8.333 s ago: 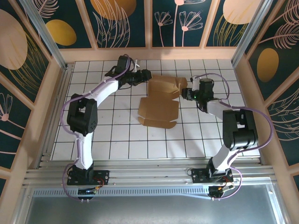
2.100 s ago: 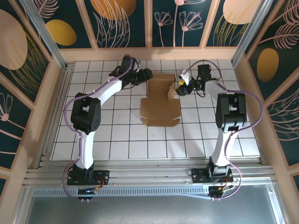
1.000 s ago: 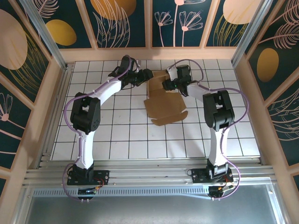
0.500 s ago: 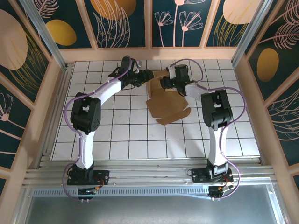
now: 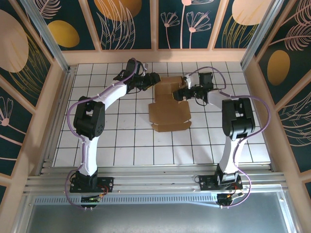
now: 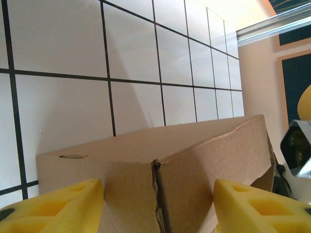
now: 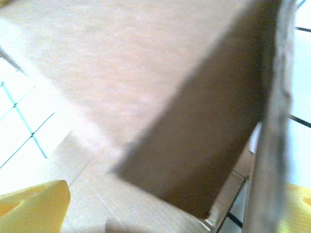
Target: Fold the paper box
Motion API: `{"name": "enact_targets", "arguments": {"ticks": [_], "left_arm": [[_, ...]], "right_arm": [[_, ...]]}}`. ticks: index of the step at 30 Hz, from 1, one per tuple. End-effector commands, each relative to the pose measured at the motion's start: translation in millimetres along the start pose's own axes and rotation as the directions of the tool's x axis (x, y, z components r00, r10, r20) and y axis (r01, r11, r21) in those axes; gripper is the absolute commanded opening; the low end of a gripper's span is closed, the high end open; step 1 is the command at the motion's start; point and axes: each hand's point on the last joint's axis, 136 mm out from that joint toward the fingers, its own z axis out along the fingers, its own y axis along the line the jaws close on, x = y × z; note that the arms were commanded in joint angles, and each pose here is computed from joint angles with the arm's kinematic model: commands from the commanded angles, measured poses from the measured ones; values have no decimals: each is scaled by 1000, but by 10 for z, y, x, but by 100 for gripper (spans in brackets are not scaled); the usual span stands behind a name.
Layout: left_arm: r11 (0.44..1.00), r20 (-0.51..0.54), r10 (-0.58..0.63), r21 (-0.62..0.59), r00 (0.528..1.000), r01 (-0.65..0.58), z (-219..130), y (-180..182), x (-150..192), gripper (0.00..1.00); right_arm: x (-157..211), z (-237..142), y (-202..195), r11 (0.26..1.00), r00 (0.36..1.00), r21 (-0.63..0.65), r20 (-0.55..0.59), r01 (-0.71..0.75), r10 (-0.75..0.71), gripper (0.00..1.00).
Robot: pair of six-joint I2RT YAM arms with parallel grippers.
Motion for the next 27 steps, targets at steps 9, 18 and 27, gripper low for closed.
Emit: {"name": "enact_targets", "arguments": {"ticks": [9,18,27], "left_arm": [[1000,-15,-6,18,1000,6,-36,-83,33,61],[1000,-15,-12,23,1000,13,-26,-90,28,61],[1000,-17,-14,17,1000,14,-23,-67,41,61]], "right_arm": [[-210,-344,361,981,986,-121,86,154,-144,99],[-42,-374,184,981,982,-57,63,183,-179,89],[-59,-495,422,956,967,-160,102,247,-233,96]]}}
